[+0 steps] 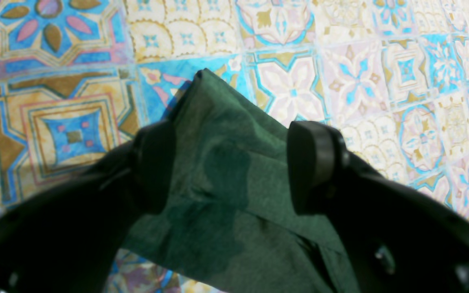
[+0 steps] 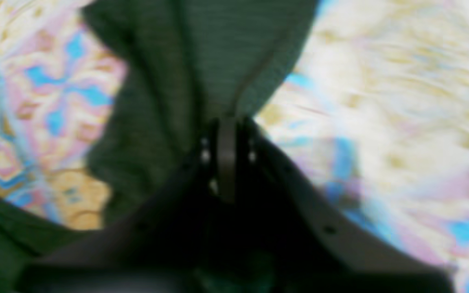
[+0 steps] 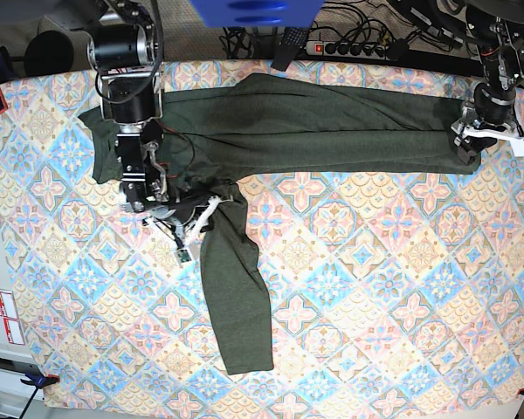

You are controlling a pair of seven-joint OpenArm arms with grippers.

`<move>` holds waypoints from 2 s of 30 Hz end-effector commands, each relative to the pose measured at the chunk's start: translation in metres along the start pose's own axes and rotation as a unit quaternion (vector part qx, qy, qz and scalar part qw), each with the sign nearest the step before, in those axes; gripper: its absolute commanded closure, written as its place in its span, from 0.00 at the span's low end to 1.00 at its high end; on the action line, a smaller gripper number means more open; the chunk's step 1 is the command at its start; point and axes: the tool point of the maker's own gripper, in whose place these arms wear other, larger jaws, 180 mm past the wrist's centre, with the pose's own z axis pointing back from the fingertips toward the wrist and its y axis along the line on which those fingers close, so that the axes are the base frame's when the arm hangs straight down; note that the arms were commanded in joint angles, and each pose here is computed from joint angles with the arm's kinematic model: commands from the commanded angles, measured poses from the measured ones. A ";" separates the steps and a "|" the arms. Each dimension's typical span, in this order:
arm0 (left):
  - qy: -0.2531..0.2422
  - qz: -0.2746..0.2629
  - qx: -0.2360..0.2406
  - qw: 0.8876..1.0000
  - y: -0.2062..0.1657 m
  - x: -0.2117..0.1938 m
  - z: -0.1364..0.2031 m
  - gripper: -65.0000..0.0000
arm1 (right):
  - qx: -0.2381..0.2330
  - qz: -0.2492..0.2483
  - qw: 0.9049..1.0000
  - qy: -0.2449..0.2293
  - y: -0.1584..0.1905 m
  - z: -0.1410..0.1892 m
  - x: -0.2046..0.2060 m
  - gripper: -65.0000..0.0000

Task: Fold the T-shirt properly
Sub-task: 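Hold the sleeve with the right gripper and adjust its position, then drag the sleeve with the right gripper across the folded body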

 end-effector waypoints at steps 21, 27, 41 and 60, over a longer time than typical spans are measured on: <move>-0.033 -0.007 -0.012 0.999 -0.008 0.025 -0.004 0.36 | 0.067 0.034 0.991 -0.108 0.060 0.084 0.061 0.99; -0.033 -0.007 -0.012 0.999 -0.009 0.026 -0.004 0.36 | 0.069 0.033 0.992 -0.097 0.071 0.096 0.037 0.99; -0.033 -0.007 -0.012 0.999 -0.009 0.026 -0.004 0.36 | 0.141 0.076 0.984 -0.079 0.147 0.115 -0.002 0.99; -0.033 -0.007 -0.012 0.999 -0.009 0.026 -0.004 0.36 | 0.195 0.186 0.962 -0.032 0.186 0.115 -0.025 0.99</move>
